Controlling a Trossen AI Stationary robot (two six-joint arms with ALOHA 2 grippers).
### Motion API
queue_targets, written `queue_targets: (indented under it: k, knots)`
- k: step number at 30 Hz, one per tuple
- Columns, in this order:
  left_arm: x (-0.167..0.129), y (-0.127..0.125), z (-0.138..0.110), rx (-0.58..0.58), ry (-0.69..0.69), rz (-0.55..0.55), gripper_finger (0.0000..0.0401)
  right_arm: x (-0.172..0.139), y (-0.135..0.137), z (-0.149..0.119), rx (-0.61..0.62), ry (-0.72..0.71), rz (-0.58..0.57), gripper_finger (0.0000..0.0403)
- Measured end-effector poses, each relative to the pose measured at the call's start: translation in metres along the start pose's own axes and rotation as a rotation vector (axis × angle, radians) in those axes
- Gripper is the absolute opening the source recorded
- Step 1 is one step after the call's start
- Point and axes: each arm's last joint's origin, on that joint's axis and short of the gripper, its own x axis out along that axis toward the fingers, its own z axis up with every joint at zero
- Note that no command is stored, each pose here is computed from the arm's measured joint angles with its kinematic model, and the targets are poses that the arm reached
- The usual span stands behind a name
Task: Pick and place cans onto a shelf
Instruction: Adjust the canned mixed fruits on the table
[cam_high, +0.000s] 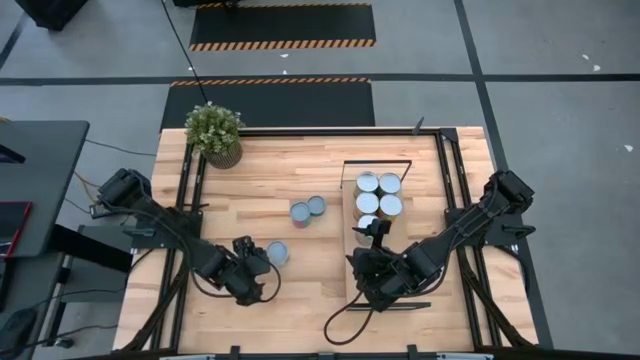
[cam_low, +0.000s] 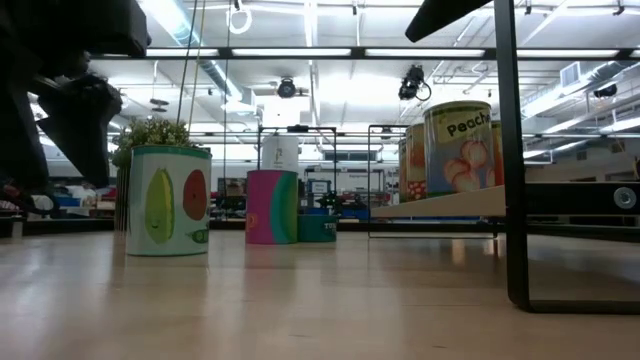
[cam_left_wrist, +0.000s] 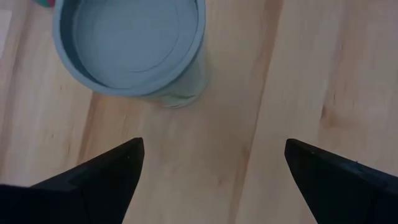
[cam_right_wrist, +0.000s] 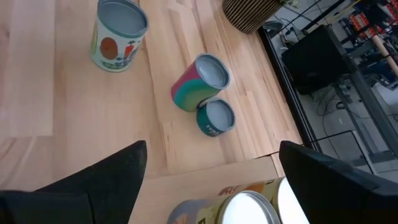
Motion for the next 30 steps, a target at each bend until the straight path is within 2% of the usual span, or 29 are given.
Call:
queue_targets:
  k: [4,11,18,23,27,30]
  knots:
    - [-0.002,0.005,0.004,0.005,0.015,-0.026,0.0396,0.0,0.0,0.0,0.001,0.0,-0.001,0.0374]
    - [-0.013,0.009,0.014,-0.051,0.051,-0.182,0.0396,0.001,-0.001,0.0,0.005,0.004,-0.003,0.0374]
    - [-0.011,0.024,0.029,-0.039,-0.015,-0.146,0.0396,0.011,-0.009,0.001,0.001,0.03,-0.039,0.0374]
    - [-0.005,0.035,0.046,-0.038,-0.043,-0.213,0.0396,0.023,-0.017,0.005,0.0,0.079,0.006,0.0374]
    - [-0.009,0.041,0.053,-0.029,0.037,-0.254,0.0396,0.034,-0.023,0.009,-0.017,0.094,0.043,0.0374]
    - [-0.014,0.047,0.054,0.042,0.107,-0.247,0.0396,0.045,-0.029,0.018,-0.056,0.072,0.105,0.0374]
